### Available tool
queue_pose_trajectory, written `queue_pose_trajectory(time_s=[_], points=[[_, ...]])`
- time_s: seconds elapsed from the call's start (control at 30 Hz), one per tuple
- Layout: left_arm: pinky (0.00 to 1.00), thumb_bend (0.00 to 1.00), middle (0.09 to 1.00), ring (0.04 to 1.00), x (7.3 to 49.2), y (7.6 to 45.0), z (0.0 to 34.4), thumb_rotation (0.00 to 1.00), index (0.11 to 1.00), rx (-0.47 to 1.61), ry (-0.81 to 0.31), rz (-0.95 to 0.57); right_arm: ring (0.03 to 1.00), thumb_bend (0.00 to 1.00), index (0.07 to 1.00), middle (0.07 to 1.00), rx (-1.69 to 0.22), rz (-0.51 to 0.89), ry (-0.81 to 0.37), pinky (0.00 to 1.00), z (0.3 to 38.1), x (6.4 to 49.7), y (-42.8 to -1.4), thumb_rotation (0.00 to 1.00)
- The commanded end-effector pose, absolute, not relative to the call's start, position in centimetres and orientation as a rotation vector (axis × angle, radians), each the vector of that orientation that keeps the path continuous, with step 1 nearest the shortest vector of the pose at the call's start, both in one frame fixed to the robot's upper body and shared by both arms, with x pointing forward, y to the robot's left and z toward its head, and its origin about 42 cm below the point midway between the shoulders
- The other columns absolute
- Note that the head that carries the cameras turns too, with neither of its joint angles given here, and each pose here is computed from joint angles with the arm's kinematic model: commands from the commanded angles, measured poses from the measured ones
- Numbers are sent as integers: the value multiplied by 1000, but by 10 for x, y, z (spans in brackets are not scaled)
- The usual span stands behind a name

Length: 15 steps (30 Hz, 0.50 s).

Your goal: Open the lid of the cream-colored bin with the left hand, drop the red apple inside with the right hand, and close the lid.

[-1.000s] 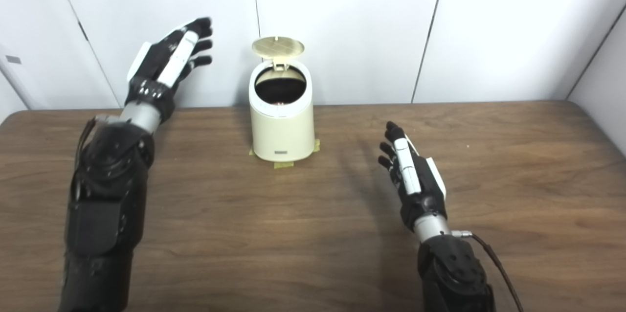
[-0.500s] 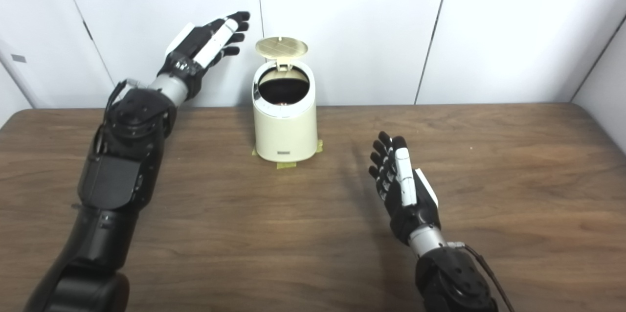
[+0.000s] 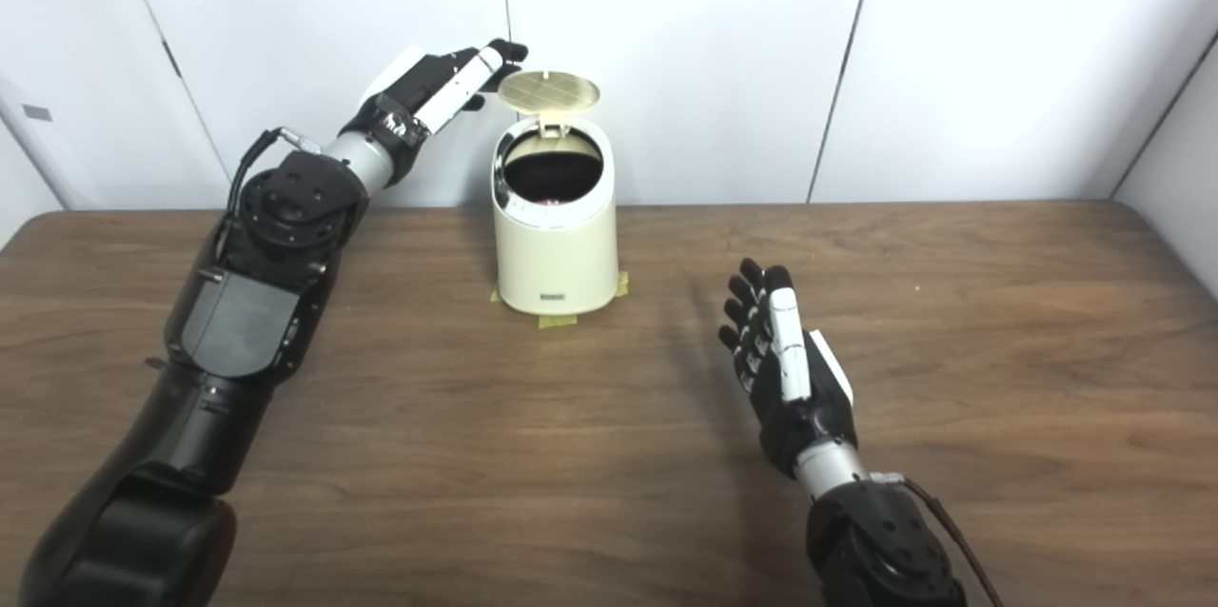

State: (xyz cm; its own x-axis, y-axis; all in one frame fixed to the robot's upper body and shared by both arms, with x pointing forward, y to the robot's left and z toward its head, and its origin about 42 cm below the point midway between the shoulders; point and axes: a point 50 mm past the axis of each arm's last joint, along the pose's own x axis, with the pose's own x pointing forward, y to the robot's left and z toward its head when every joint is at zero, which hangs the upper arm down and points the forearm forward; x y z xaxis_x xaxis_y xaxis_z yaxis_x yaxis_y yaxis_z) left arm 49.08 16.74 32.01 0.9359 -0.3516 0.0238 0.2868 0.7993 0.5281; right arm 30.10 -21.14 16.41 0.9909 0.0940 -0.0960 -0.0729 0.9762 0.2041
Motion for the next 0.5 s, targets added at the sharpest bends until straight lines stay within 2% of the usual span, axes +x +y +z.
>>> queue_pose_trajectory(time_s=[0.0, 0.13, 0.33, 0.47], points=[[951, 355, 880, 927, 496, 162, 363, 979, 873, 619, -271, -323, 1000, 555, 1000, 989, 203, 111, 38, 999, 182, 309, -209, 1000], [964, 347, 872, 923, 494, 156, 367, 1000, 852, 727, -309, -325, 985, 559, 997, 980, 202, 111, 42, 991, 182, 310, -208, 1000], [887, 316, 848, 881, 485, 152, 372, 1000, 825, 822, -355, -333, 956, 561, 984, 960, 190, 107, 46, 959, 181, 310, -209, 1000], [873, 309, 838, 871, 482, 151, 374, 1000, 812, 854, -373, -347, 941, 557, 978, 947, 180, 107, 51, 949, 180, 310, -210, 1000]])
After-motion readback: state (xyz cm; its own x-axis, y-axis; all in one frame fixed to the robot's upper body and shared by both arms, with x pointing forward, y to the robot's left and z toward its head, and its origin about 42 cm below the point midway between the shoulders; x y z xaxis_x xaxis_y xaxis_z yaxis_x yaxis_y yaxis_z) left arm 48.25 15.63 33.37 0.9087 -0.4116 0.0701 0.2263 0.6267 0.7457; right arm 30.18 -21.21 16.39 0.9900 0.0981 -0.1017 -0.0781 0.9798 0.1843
